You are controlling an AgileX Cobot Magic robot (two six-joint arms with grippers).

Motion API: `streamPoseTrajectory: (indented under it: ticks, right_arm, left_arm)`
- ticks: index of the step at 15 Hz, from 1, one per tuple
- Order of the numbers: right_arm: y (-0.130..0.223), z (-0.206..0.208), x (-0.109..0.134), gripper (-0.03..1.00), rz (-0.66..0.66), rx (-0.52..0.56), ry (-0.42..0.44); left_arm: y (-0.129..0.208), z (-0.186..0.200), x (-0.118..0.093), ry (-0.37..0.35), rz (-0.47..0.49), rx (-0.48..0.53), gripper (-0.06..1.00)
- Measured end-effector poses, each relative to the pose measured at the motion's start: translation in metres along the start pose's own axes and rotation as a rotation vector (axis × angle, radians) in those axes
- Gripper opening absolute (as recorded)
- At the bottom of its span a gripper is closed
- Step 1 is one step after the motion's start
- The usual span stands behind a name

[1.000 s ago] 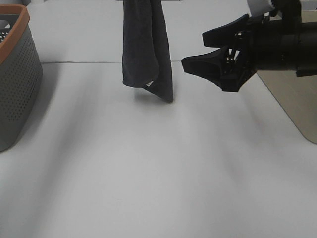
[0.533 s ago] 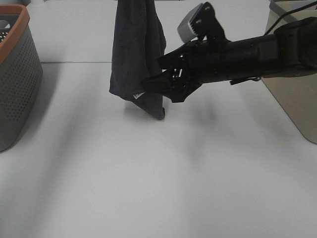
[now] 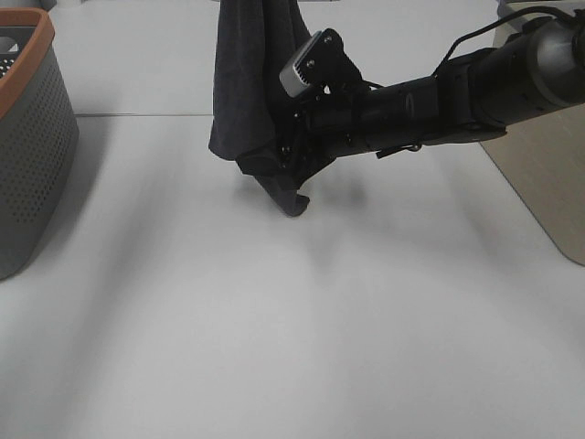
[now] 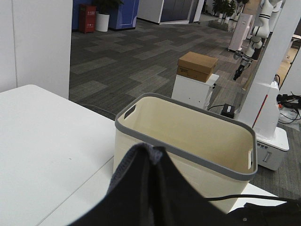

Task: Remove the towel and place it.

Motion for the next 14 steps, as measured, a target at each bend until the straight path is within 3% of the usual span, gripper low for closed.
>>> streamPoseTrajectory:
  ticks: [4, 7, 12, 14]
  right_arm:
    - [0.001, -0.007, -0.004, 0.66, -0.057, 0.000, 0.000]
    - [0.002, -0.007, -0.004, 0.43, -0.083, 0.000, 0.000]
    - [-0.010, 0.007, -0.001, 0.05, -0.103, 0.031, 0.004]
    - [-0.016, 0.020, 0.003, 0.02, -0.076, 0.086, 0.004]
  left_arm:
    - [0.000, 0.000, 0.000, 0.000, 0.000, 0.000, 0.00]
    - [0.000, 0.000, 0.001, -0.005, 0.002, -0.001, 0.00]
    - [-0.004, 0.001, 0.016, -0.113, 0.025, -0.028, 0.00]
    - [-0.004, 0.003, 0.027, -0.189, 0.045, -0.043, 0.00]
Point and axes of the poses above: a point on each arm's last joint axis where the gripper is mounted, z pointing back along that axis away from the gripper, x along the wrist's bending axis when the last joint is at zero, y = z × x, the point moved 5 cm from there along -z, pointing out along that axis toward the gripper, and after that the axes turned 8 degrees about -z, right-handed, at the moved point
